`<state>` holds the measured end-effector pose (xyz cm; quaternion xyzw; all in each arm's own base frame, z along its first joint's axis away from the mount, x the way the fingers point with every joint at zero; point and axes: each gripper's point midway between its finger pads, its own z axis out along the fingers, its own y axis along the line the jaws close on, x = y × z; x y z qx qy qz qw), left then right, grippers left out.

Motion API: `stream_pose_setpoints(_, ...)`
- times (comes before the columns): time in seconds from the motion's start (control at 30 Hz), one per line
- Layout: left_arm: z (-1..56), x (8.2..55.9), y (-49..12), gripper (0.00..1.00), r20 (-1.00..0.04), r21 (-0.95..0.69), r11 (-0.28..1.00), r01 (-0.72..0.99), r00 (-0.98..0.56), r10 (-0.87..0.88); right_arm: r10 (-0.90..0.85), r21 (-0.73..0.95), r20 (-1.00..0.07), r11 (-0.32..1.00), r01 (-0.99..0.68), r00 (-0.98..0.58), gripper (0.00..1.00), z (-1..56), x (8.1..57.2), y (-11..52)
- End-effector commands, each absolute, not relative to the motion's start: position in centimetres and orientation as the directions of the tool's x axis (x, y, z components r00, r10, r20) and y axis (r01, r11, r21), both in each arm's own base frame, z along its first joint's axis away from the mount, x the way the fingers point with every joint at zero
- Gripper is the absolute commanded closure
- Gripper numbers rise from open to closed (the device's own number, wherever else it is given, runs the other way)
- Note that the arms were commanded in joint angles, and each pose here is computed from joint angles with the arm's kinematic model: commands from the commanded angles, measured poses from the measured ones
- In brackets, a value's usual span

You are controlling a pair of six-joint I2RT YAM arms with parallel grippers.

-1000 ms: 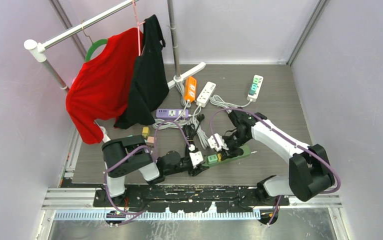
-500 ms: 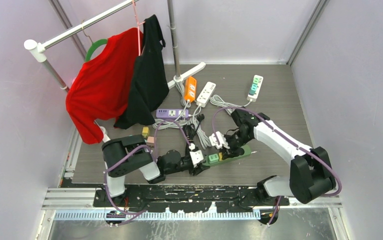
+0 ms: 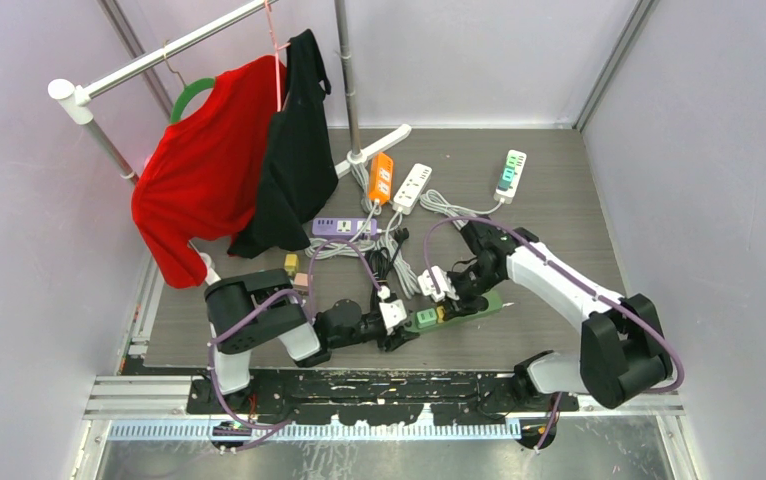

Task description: Pull the plug off the socket

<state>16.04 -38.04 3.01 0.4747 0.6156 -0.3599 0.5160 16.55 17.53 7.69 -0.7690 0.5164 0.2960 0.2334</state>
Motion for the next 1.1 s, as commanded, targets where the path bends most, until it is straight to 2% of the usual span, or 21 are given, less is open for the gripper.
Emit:
stream_pose_setpoints(0.0,2.0,16.1,-37.4,1.0,-0.97,0.02,0.299,0.954,-0.054,0.236,-0.746,-0.087,-0.624,-0.23,-0.969,0.233,0.99,7.7,18.6,16.1)
stream_pose_setpoints(0.07,2.0,16.0,-37.4,1.0,-0.97,0.02,0.298,0.955,-0.053,0.235,-0.758,-0.079,-0.61,-0.232,-0.969,0.232,0.99,7.9,18.5,15.0)
stream_pose_setpoints(0.17,2.0,16.1,-37.4,1.0,-0.97,0.018,0.297,0.955,-0.055,0.235,-0.731,-0.049,-0.616,-0.336,-0.941,0.293,0.99,7.8,16.6,14.0)
stream_pose_setpoints(0.27,2.1,16.0,-37.4,1.0,-0.971,0.016,0.297,0.955,-0.056,0.234,-0.667,-0.028,-0.662,-0.434,-0.901,0.342,0.99,7.8,14.8,14.4)
stream_pose_setpoints(0.37,2.1,16.0,-37.4,1.0,-0.971,0.015,0.296,0.955,-0.057,0.232,-0.606,-0.016,-0.72,-0.472,-0.882,0.337,0.99,8.2,13.6,15.6)
stream_pose_setpoints(0.47,2.1,16.1,-37.4,1.0,-0.971,0.014,0.298,0.955,-0.059,0.233,-0.572,-0.032,-0.758,-0.447,-0.894,0.313,0.99,8.2,13.6,17.0)
stream_pose_setpoints(0.57,2.0,16.0,-37.4,1.0,-0.971,0.012,0.296,0.955,-0.06,0.234,-0.597,-0.04,-0.763,-0.339,-0.94,0.247,0.99,8.6,15.4,18.0)
stream_pose_setpoints(0.77,2.0,16.0,-37.4,1.0,-0.97,0.011,0.292,0.956,-0.06,0.234,-0.721,-0.081,-0.668,-0.174,-0.981,0.183,0.99,8.4,18.9,16.1)
stream_pose_setpoints(0.9,2.1,15.9,-37.4,1.0,-0.971,0.011,0.292,0.956,-0.06,0.233,-0.715,-0.056,-0.647,-0.3,-0.952,0.264,0.99,8.3,17.0,14.1)
stream_pose_setpoints(1.07,2.1,15.9,-37.4,1.0,-0.971,0.009,0.291,0.957,-0.061,0.232,-0.645,0.024,-0.723,-0.379,-0.925,0.246,0.99,8.4,14.3,15.2)
